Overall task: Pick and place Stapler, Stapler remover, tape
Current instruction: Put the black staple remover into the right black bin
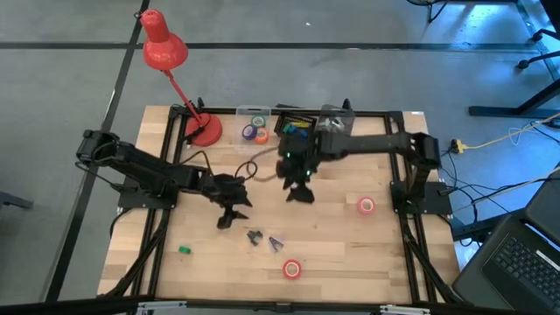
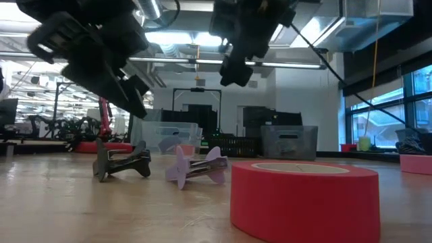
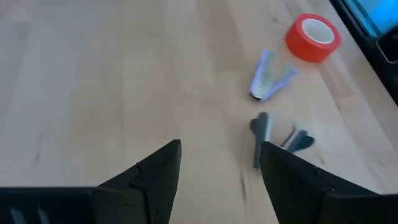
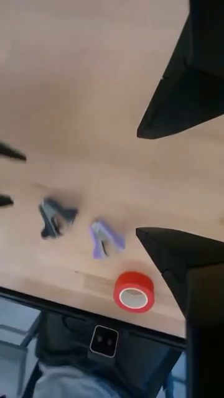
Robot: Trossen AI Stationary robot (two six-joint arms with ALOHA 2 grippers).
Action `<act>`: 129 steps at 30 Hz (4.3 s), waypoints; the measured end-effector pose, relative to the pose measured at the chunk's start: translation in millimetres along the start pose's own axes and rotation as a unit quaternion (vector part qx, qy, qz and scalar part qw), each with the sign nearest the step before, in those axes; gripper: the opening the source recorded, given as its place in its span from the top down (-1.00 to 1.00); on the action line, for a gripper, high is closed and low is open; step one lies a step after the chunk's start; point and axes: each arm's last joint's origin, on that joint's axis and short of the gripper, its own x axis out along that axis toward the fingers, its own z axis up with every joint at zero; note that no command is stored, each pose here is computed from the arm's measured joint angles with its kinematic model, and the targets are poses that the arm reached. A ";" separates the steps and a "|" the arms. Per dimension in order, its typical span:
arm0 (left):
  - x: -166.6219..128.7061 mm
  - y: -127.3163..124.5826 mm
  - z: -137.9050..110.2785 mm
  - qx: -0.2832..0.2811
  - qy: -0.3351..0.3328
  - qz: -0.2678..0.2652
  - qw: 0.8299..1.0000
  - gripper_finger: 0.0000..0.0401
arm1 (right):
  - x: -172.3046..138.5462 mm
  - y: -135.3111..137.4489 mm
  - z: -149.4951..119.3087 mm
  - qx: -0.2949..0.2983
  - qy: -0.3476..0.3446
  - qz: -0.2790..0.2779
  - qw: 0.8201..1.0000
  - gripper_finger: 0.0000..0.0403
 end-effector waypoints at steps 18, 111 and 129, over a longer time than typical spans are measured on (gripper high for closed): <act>49.8 -11.1 6.4 0.065 0.012 -0.054 0.996 -0.04 | 26.6 49.4 -0.5 -0.004 0.026 -0.040 0.999 -0.08; 56.8 -13.1 20.5 0.084 0.010 -0.089 0.992 0.23 | 25.5 60.9 -1.7 0.004 0.027 -0.065 0.998 -0.08; 87.5 -11.8 12.5 0.073 0.054 -0.111 0.990 0.27 | 18.3 61.4 -2.7 0.000 0.025 -0.105 0.994 -0.08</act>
